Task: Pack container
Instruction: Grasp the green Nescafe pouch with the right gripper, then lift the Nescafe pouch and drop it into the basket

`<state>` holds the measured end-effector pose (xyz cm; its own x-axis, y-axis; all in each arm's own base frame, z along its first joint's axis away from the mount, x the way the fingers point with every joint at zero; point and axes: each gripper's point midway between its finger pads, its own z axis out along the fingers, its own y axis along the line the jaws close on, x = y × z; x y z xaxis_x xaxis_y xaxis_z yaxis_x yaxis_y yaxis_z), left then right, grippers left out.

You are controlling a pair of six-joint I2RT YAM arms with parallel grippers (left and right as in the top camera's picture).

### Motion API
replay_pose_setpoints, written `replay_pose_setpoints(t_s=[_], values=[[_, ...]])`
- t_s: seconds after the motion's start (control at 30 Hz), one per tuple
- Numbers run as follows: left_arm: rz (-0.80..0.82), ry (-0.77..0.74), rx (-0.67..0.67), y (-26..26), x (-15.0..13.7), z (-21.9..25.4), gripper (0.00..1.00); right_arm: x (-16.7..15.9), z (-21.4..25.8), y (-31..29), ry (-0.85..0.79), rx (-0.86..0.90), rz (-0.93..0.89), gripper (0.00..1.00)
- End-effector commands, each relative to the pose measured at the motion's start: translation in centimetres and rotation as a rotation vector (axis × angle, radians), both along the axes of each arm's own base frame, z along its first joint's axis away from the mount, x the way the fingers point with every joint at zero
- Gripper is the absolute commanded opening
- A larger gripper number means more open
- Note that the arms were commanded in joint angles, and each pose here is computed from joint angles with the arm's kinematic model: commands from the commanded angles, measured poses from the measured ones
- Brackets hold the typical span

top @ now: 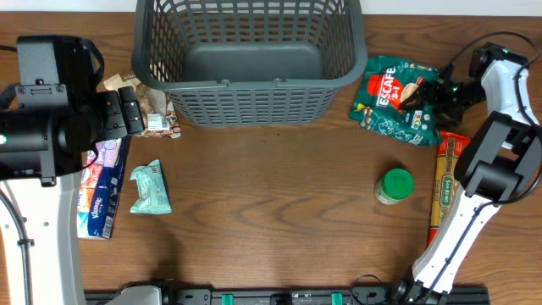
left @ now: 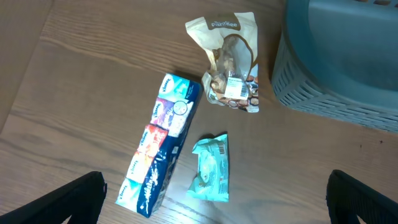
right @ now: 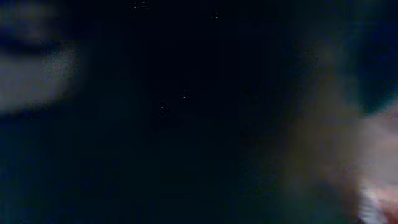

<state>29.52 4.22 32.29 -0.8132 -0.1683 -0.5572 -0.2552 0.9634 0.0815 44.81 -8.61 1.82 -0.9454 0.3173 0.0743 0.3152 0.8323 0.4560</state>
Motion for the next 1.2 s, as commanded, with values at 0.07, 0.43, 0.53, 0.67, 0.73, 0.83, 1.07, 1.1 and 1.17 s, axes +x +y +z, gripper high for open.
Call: replay_pose_setpoints(t_s=[0.07,0.43,0.53,0.67,0.73,0.83,1.07,1.1,1.17], values=[[0.021,0.003,0.003,0.3,0.0,-0.1,0.99,-0.3,-3.6,1.6,0.061,-0.025,0.060,0.02],[0.021,0.003,0.003,0.3,0.0,-0.1,0.99,-0.2,-1.9,1.6,0.041,-0.035,0.057,0.01],[0.021,0.004,0.003,0.3,0.0,-0.1,0.99,0.6,1.3,1.2,-0.021,-0.070,0.039,0.01],[0.021,0.004,0.003,0.3,0.0,-0.1,0.99,1.9,8.1,-0.4,-0.166,-0.192,-0.031,0.01],[0.021,0.005,0.003,0.3,0.0,-0.1,0.99,2.4,12.6,-1.2,-0.271,-0.257,-0.072,0.01],[0.020,0.007,0.003,0.3,-0.1,-0.1,0.99,2.6,20.1,-1.6,-0.464,-0.341,-0.106,0.01],[0.017,0.012,-0.003,0.2,-0.2,-0.2,0.99,1.1,34.4,2.1,-0.868,-0.493,-0.057,0.01],[0.017,0.013,-0.004,0.2,-0.2,-0.2,0.99,1.0,35.9,3.6,-0.933,-0.500,0.007,0.01],[0.017,0.016,-0.004,0.2,-0.2,-0.3,0.99,0.6,38.1,7.3,-1.051,-0.503,0.167,0.01]])
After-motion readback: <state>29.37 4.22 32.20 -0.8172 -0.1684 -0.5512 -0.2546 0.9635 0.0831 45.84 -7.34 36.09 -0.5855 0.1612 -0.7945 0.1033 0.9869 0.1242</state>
